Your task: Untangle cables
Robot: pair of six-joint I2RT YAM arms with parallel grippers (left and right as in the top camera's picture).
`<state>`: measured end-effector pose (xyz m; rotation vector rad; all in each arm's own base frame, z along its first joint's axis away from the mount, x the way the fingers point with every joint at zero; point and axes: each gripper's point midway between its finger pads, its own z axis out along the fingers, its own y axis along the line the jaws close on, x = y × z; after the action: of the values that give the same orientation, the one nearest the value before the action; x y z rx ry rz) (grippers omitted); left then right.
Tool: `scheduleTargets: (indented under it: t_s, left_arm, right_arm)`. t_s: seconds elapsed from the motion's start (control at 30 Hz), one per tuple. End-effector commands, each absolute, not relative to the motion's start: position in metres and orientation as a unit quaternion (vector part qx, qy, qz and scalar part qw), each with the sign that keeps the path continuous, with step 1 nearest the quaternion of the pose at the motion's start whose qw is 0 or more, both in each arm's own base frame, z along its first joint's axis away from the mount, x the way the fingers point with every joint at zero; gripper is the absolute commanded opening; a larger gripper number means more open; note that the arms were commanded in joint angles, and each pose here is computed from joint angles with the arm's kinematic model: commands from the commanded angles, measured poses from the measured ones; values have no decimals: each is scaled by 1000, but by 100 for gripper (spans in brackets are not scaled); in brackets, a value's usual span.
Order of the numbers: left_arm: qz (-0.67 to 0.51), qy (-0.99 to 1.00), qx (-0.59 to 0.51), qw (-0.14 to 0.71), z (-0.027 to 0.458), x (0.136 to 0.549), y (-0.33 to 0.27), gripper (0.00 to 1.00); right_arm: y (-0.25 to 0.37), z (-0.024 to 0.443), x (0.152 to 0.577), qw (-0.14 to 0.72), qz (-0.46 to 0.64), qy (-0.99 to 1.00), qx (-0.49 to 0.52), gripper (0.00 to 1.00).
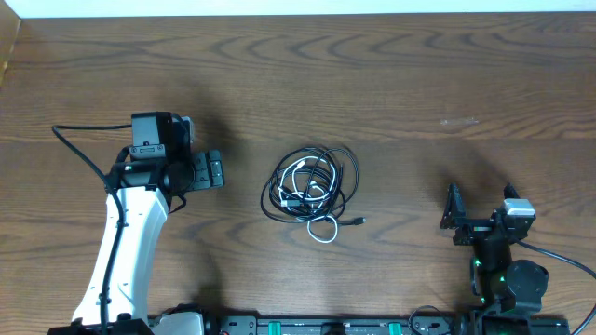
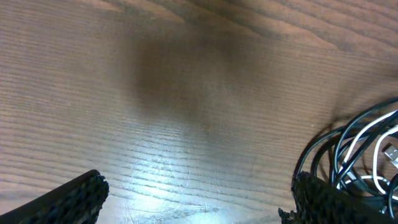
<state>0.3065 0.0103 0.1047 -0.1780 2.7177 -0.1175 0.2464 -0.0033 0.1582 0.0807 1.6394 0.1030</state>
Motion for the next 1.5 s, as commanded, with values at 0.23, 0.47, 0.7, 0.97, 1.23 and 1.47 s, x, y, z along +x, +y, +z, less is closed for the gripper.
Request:
scheduleTargets:
  t_s: [0.23,0.47,0.7,0.97,1.23,1.47]
  left_arm:
    - [-42,975,-58,212,111,312,11,95]
    - [-42,975,-59,210,111,311,11,95]
    - [-42,975,-59,210,111,311,11,95]
    - [-42,975,-59,210,111,311,11,95]
    - [-39,977,-49,204,109,308,12,96]
    - [-38,977,-47,203,109,308,12,96]
  right_arm:
    - [-5,158,246,681,38,730,34,99]
    - [-5,158,246,681,38,730,34,99]
    - [-5,158,246,681,38,730,34,99]
    - [-5,158,246,681,38,730,34,99]
    - [-5,158,246,681,38,730,34,99]
    - [-5,158,246,681,38,730,34,99]
